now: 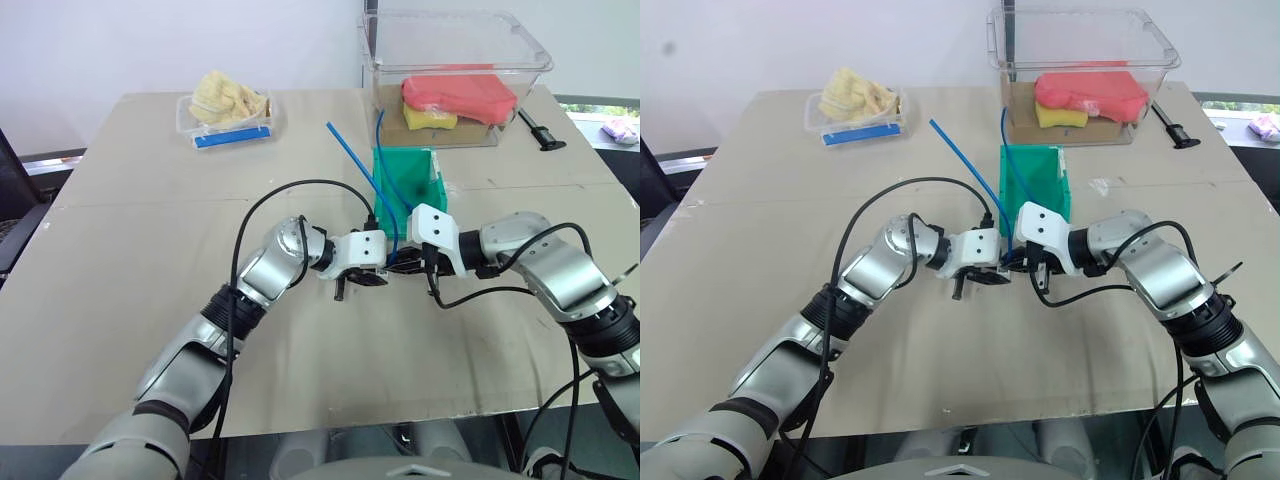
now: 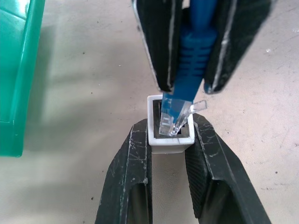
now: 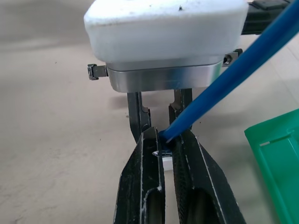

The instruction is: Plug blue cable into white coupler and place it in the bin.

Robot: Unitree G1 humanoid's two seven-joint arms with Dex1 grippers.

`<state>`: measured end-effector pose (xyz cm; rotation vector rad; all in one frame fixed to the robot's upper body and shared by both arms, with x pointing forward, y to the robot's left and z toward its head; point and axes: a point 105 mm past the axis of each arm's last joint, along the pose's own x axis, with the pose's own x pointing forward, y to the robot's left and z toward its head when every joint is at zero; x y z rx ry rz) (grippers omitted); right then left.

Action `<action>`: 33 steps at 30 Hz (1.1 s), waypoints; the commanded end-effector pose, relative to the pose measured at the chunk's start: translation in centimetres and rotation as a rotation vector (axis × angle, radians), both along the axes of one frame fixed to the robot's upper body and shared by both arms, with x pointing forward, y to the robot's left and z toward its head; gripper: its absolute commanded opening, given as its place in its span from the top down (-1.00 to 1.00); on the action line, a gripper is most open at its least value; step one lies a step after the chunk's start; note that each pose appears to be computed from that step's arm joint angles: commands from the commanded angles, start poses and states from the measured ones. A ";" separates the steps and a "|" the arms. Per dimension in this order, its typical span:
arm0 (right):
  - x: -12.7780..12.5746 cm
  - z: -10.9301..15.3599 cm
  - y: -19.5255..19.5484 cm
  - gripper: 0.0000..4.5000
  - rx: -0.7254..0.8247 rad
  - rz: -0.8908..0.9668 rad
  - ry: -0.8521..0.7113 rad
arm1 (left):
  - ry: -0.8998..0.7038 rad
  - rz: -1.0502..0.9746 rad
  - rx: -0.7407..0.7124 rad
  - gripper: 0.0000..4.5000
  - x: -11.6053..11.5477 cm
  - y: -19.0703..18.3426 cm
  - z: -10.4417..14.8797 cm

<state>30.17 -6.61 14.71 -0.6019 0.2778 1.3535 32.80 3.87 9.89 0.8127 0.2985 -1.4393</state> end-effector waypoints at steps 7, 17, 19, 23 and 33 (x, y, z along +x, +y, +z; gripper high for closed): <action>0.7 -0.4 -0.5 1.00 -0.089 0.026 0.066 | 0.001 0.019 0.020 0.83 0.2 0.0 -0.6; 0.9 -1.4 0.0 1.00 -0.158 0.070 0.090 | 0.000 0.021 0.016 0.83 0.1 -0.2 -0.6; 0.9 -1.8 0.2 1.00 -0.169 0.075 0.089 | -0.001 0.020 0.015 0.83 0.1 -0.3 -0.5; 1.1 -2.4 0.7 1.00 -0.181 0.082 0.093 | 0.000 0.018 0.012 0.83 0.0 -0.4 -0.5; 1.5 -4.0 1.2 1.00 -0.119 0.065 0.041 | 0.004 0.044 -0.008 0.83 0.0 -0.4 -0.5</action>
